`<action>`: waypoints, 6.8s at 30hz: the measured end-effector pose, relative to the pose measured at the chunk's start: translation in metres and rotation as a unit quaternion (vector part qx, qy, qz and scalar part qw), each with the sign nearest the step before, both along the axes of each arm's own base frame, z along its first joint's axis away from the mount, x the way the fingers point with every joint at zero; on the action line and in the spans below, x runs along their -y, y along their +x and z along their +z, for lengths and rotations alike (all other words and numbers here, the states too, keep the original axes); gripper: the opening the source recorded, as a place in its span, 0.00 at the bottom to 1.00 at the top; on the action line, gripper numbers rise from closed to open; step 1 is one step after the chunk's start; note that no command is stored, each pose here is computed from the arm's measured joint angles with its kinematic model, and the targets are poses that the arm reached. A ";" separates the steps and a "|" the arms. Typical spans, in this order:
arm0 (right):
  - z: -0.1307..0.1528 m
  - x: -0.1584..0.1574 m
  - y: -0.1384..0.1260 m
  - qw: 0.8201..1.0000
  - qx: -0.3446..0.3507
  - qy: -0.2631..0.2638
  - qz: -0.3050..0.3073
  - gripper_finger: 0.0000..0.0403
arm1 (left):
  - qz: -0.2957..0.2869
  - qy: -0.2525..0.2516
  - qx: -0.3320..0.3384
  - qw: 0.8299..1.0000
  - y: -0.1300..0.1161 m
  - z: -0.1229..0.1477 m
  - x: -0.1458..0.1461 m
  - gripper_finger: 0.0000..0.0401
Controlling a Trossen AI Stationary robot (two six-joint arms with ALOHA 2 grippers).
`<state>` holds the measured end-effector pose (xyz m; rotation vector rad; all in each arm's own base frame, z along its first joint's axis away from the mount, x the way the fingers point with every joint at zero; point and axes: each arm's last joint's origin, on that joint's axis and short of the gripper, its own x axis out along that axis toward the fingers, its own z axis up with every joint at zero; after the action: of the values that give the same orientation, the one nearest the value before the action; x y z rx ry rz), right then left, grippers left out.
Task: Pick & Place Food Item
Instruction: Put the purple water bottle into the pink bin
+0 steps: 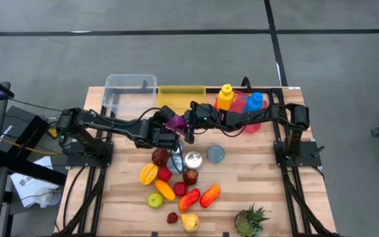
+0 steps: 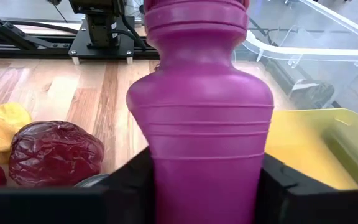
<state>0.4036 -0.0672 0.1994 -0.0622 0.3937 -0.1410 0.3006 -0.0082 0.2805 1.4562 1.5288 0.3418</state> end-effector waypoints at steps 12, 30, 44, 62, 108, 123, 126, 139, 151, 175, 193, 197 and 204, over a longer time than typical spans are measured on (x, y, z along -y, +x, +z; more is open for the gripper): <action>0.001 -0.003 0.001 0.999 0.007 0.007 0.032 0.30 | 0.057 -0.120 0.321 0.938 -0.041 0.067 -0.003 0.44; 0.023 -0.015 0.008 0.987 0.128 -0.005 0.092 0.30 | 0.000 -0.425 0.663 0.616 -0.126 0.069 -0.019 0.50; 0.026 -0.019 0.009 0.983 0.143 -0.005 0.114 0.28 | -0.029 -0.492 0.624 0.607 -0.126 0.041 -0.029 0.53; 0.030 -0.019 0.009 0.980 0.151 -0.003 0.131 0.28 | -0.062 -0.539 0.613 0.575 -0.139 0.001 -0.021 0.57; 0.026 -0.019 0.009 0.982 0.140 0.004 0.130 0.28 | -0.240 -0.477 0.716 0.450 -0.095 -0.046 -0.032 0.50; 0.025 -0.024 0.009 0.983 0.129 0.007 0.128 0.43 | -0.221 -0.459 0.733 0.451 -0.095 -0.046 -0.034 0.50; 0.029 -0.027 0.006 0.985 0.113 0.007 0.128 0.50 | -0.217 -0.456 0.734 0.453 -0.095 -0.046 -0.034 0.50; 0.071 -0.050 -0.036 0.999 0.008 -0.032 -0.022 0.64 | -0.168 -0.390 0.791 0.439 -0.102 -0.037 -0.039 0.50; 0.056 -0.104 -0.039 0.978 -0.049 -0.156 -0.127 0.64 | -0.165 -0.406 0.785 0.437 -0.094 -0.030 -0.039 0.50; 0.116 -0.191 -0.107 0.985 0.042 -0.129 -0.110 0.63 | -0.208 -0.545 0.622 0.523 -0.024 -0.041 -0.061 0.50; 0.077 -0.114 -0.111 0.974 0.196 -0.057 -0.097 0.63 | -0.245 -0.567 0.571 0.540 -0.014 -0.039 -0.059 0.50; 0.071 -0.103 -0.101 0.977 0.186 -0.055 -0.092 0.63 | -0.248 -0.565 0.574 0.538 -0.008 -0.035 -0.061 0.50; 0.067 -0.101 -0.096 0.978 0.176 -0.060 -0.094 0.63 | -0.233 -0.571 0.562 0.550 0.009 -0.047 -0.064 0.50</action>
<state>0.3071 0.0338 0.2662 -0.1165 0.0366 -0.3560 0.3095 0.0561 0.2338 0.2434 0.0309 -0.1154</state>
